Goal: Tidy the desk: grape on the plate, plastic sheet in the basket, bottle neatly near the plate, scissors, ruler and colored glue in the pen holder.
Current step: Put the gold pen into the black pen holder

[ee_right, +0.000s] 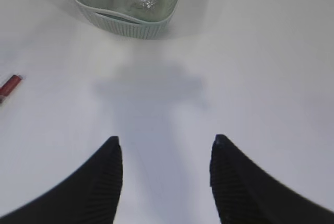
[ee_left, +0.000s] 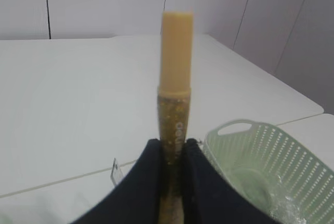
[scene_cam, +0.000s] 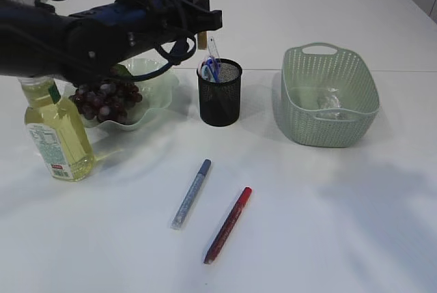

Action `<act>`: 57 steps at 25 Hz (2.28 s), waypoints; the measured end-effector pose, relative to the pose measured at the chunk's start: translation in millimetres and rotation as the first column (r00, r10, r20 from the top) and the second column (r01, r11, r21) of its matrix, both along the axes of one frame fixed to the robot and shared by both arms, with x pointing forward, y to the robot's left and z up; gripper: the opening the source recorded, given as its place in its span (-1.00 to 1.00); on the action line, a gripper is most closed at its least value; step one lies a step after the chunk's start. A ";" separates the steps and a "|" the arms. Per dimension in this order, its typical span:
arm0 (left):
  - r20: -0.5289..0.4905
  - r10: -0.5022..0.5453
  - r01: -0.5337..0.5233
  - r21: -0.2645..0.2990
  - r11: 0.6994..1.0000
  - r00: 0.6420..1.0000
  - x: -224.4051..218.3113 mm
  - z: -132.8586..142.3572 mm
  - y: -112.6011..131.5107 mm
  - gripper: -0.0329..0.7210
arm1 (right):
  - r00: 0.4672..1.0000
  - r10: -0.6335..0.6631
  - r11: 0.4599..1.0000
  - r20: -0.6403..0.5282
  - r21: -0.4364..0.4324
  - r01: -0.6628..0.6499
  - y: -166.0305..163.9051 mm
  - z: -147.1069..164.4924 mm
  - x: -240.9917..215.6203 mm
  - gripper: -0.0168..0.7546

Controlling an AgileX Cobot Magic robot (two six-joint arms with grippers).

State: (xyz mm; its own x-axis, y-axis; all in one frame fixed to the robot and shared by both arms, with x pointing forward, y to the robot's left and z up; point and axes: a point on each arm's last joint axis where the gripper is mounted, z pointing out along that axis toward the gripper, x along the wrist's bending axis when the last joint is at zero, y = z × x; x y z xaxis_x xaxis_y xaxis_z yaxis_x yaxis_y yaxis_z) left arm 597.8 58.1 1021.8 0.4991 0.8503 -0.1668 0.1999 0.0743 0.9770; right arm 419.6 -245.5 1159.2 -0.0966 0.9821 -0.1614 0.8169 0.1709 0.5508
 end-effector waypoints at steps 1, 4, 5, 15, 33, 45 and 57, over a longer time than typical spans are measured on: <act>0.005 -0.002 0.002 0.001 1.000 1.000 4.6 -1.2 -3.4 -0.74 | 1.000 -0.004 1.000 -0.001 0.002 0.004 0.0 -0.5 0.0 0.16; 0.021 -0.006 0.006 -0.005 1.000 1.000 19.9 -4.9 -14.4 -0.74 | 1.000 -0.008 1.000 -0.001 0.007 0.008 0.1 -0.5 -0.1 0.16; 0.021 -0.006 0.007 -0.004 1.000 1.000 24.6 -7.7 -17.7 -0.74 | 1.000 -0.010 1.000 -0.001 0.008 0.010 0.1 -0.5 -0.1 0.16; -0.028 -0.012 0.013 0.031 0.999 1.000 50.8 -47.5 -36.5 -0.74 | 1.000 -0.018 1.000 -0.014 -0.024 0.018 0.8 -4.6 6.3 0.16; -0.048 0.003 -0.001 0.030 1.000 0.999 58.9 -78.8 -36.8 -0.74 | 1.000 -0.020 0.999 -0.014 -0.033 0.020 0.6 -5.1 7.4 0.16; -0.041 0.004 -0.004 0.018 1.000 0.999 67.3 -79.0 -41.4 -0.74 | 1.000 -0.022 0.999 -0.014 -0.032 0.021 0.6 -5.1 7.4 0.16; -0.078 0.003 0.000 0.038 0.999 0.997 66.7 -84.5 -41.4 -0.74 | 1.000 -0.022 0.999 -0.014 -0.032 0.021 0.6 -5.1 7.4 0.16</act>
State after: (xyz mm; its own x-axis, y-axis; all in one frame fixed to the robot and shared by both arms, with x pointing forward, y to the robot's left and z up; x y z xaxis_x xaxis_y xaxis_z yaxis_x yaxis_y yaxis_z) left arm 664.5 16.7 937.2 0.4848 0.8574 -0.1727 0.2753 0.0378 0.9606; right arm 427.1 -244.9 1154.1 -0.0782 0.9785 -0.1911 0.8283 0.1704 0.5337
